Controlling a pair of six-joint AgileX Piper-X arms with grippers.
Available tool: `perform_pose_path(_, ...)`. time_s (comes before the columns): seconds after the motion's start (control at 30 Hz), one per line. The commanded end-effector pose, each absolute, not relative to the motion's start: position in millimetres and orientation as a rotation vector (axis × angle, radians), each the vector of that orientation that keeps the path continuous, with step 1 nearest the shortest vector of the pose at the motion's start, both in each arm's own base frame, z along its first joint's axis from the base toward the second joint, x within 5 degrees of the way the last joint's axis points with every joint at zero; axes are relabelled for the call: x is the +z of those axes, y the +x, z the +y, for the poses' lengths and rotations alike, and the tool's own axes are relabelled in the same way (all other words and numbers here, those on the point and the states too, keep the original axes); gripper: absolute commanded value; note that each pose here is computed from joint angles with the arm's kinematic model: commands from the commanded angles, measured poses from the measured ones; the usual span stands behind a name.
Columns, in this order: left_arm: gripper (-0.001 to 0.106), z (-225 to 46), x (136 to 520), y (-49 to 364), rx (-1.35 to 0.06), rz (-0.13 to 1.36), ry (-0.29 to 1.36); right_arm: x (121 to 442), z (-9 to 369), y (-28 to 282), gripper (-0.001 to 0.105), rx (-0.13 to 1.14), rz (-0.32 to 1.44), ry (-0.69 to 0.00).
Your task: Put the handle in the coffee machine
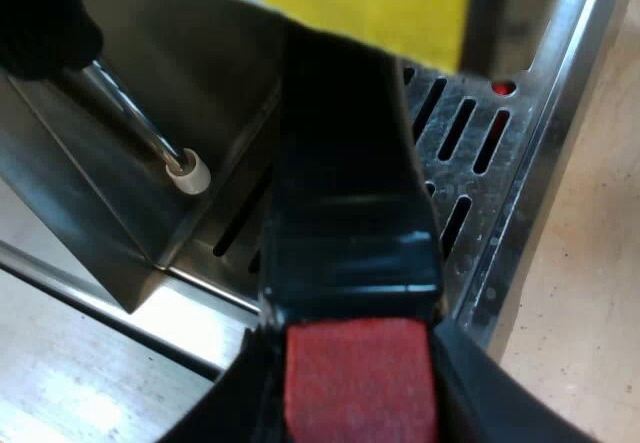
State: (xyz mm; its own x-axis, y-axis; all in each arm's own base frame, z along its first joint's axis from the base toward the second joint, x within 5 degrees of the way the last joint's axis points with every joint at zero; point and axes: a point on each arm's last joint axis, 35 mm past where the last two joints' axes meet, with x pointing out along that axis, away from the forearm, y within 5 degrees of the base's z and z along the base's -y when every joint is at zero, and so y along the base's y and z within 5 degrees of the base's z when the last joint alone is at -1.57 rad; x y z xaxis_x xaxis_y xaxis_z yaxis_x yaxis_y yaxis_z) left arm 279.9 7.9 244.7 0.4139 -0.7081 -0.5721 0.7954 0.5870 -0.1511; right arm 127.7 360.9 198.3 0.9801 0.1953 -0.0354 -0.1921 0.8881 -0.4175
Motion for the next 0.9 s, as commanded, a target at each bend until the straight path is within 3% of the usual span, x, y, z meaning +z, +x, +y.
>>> perform_pose_path(0.03,0.0,5,263,285,-1.0,0.571,0.11,200,360,129,0.084,0.195,-0.011,-0.432)
perform_pose_path(0.37,0.0,6,267,276,-1.069,0.586,0.129,200,360,129,0.084,0.195,-0.011,-0.429)
perform_pose_path(0.9,0.0,24,277,279,-1.041,0.506,0.088,200,360,130,0.084,0.192,-0.01,-0.429)
